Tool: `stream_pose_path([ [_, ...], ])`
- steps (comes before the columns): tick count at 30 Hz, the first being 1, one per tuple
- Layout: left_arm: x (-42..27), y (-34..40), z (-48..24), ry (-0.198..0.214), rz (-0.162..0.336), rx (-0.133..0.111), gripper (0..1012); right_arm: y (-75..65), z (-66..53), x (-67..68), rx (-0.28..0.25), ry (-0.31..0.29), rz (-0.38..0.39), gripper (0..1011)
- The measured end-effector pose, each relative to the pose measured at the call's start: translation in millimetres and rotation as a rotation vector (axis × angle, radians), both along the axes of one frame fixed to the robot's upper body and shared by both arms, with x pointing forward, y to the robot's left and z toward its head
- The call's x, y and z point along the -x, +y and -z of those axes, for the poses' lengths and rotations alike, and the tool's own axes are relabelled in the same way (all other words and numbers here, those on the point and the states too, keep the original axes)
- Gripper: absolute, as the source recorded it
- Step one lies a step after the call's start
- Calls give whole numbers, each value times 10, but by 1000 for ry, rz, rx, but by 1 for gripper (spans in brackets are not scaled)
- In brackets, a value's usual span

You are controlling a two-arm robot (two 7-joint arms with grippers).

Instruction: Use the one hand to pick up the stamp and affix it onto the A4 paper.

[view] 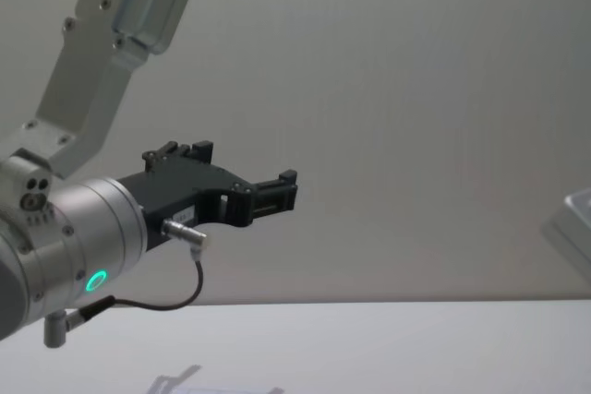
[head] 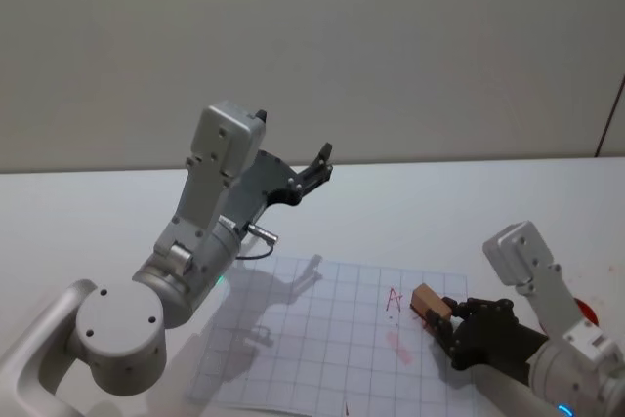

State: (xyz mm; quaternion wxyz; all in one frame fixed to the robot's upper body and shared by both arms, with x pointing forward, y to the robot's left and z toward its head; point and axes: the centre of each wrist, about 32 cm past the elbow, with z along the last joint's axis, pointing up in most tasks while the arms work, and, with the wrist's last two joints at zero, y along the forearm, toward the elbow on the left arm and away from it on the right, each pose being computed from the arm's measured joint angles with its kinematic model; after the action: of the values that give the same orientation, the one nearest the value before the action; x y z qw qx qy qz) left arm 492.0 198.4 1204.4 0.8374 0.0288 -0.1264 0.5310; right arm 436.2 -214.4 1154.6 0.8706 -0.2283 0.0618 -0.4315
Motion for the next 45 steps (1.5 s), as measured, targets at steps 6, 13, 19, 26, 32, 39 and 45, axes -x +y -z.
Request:
stream_pose_path([
  [6, 0, 0, 0, 0, 0, 0, 1001, 39, -6, -20, -6, 0, 0, 226],
  [13, 0, 0, 0, 0, 0, 0, 1001, 57, -150, -27, -48, -44, 23, 226],
  [19, 0, 0, 0, 0, 0, 0, 1001, 15, -339, -29, -93, -113, 64, 226],
  [26, 0, 0, 0, 0, 0, 0, 1001, -101, -514, -5, -122, -183, 124, 226],
  [32, 0, 0, 0, 0, 0, 0, 1001, -231, -548, 54, -105, -199, 169, 226],
  [39, 0, 0, 0, 0, 0, 0, 1001, -442, -494, 188, -46, -174, 229, 226],
  [45, 0, 0, 0, 0, 0, 0, 1001, -634, -387, 349, 20, -130, 279, 226],
])
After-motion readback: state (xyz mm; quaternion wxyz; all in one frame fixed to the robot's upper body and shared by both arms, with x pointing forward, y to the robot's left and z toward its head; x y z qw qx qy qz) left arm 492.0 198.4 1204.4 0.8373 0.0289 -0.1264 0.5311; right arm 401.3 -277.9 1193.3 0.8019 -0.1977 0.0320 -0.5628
